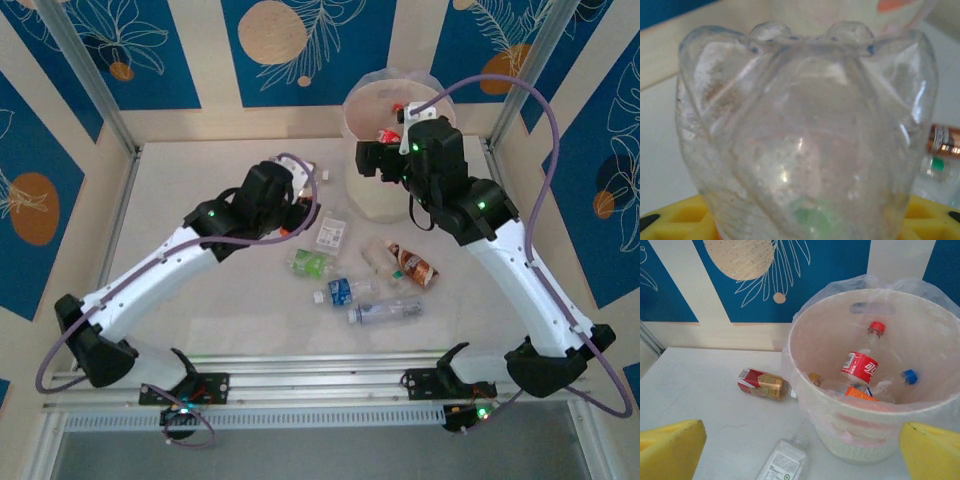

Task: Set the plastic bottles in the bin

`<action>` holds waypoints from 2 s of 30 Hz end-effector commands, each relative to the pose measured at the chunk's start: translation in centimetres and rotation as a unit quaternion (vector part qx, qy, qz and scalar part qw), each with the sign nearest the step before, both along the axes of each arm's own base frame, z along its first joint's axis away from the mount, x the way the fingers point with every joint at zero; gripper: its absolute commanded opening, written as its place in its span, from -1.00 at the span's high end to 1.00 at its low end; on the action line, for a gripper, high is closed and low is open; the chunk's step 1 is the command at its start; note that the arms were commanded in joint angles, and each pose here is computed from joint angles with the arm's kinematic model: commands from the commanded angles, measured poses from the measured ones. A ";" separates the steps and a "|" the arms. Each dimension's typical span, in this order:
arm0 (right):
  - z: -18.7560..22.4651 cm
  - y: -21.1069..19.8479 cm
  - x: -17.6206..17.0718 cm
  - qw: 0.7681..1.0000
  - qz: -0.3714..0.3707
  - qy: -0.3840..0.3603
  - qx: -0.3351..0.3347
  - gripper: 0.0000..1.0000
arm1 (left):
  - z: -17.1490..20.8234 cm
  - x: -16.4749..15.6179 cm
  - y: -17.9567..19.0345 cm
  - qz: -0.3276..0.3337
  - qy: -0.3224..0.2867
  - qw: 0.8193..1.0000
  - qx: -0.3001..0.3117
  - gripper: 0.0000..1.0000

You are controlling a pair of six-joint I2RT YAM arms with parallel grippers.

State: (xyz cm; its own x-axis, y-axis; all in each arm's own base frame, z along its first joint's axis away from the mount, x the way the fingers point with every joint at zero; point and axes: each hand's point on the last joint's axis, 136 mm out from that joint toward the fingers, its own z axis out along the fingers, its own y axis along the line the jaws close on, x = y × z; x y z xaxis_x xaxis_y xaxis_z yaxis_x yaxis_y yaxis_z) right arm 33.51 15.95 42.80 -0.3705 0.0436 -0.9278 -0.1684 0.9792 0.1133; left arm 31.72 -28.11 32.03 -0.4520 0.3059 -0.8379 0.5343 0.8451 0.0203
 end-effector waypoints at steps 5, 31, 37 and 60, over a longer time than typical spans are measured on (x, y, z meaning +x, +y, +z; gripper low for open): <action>0.7 -1.8 -1.8 1.000 -0.022 -0.014 0.011 -0.99 | 6.7 4.3 -4.4 -0.025 -0.061 0.996 -0.067 -0.11; 2.3 -4.9 -4.5 0.998 -0.055 -0.034 -0.009 -0.99 | 12.8 18.2 -11.9 -0.033 -0.162 0.958 -0.234 -0.18; 1.7 -4.9 -4.8 0.998 -0.055 -0.024 -0.012 -0.99 | 11.6 20.1 -12.6 -0.037 -0.165 0.952 -0.254 -0.18; -7.1 -8.2 -8.5 0.994 -0.099 0.047 0.023 -0.99 | 6.3 22.4 -15.0 -0.051 -0.133 0.956 -0.255 -0.56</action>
